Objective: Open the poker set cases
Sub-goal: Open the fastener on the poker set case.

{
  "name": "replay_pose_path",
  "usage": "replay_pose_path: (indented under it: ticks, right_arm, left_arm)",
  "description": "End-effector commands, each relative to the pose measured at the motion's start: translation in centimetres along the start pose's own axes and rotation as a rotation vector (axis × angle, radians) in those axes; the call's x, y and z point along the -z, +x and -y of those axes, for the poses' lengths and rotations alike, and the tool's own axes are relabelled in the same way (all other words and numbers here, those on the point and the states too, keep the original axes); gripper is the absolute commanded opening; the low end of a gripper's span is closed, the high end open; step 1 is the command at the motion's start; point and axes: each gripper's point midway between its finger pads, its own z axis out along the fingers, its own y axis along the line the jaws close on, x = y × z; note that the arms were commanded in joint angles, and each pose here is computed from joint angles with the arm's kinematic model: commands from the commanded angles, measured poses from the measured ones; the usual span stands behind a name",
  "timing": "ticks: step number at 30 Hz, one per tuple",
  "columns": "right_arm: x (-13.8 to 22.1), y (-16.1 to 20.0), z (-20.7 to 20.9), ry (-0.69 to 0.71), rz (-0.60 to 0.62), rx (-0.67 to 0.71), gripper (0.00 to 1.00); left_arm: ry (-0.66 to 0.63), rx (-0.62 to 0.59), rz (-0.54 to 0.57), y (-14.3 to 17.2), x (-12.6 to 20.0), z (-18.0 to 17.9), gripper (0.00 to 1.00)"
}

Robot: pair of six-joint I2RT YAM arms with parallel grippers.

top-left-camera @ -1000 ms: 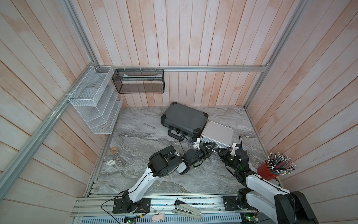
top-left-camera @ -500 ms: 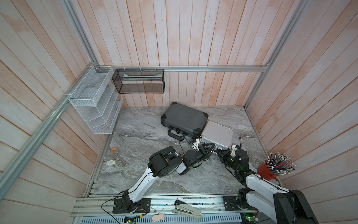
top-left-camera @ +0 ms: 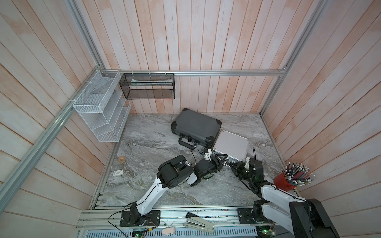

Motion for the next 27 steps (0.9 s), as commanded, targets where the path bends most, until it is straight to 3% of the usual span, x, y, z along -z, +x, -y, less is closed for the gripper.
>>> replay_pose_path:
  ticks: [1, 9, 27]
  right_arm:
    - [0.2, 0.6, 1.9, 0.044, -0.018, -0.038, 0.00]
    - [0.0, 1.3, 2.8, 0.072, -0.053, -0.092, 0.00]
    - [-0.1, 1.9, 5.9, 0.184, -0.059, -0.130, 0.00]
  left_arm:
    - [0.166, -0.031, 0.085, -3.2, 0.0, 6.3, 0.69]
    - [0.171, -0.023, 0.078, -3.1, -0.2, 6.4, 0.69]
    - [0.353, 0.094, 0.021, -1.8, -0.7, 10.6, 0.69]
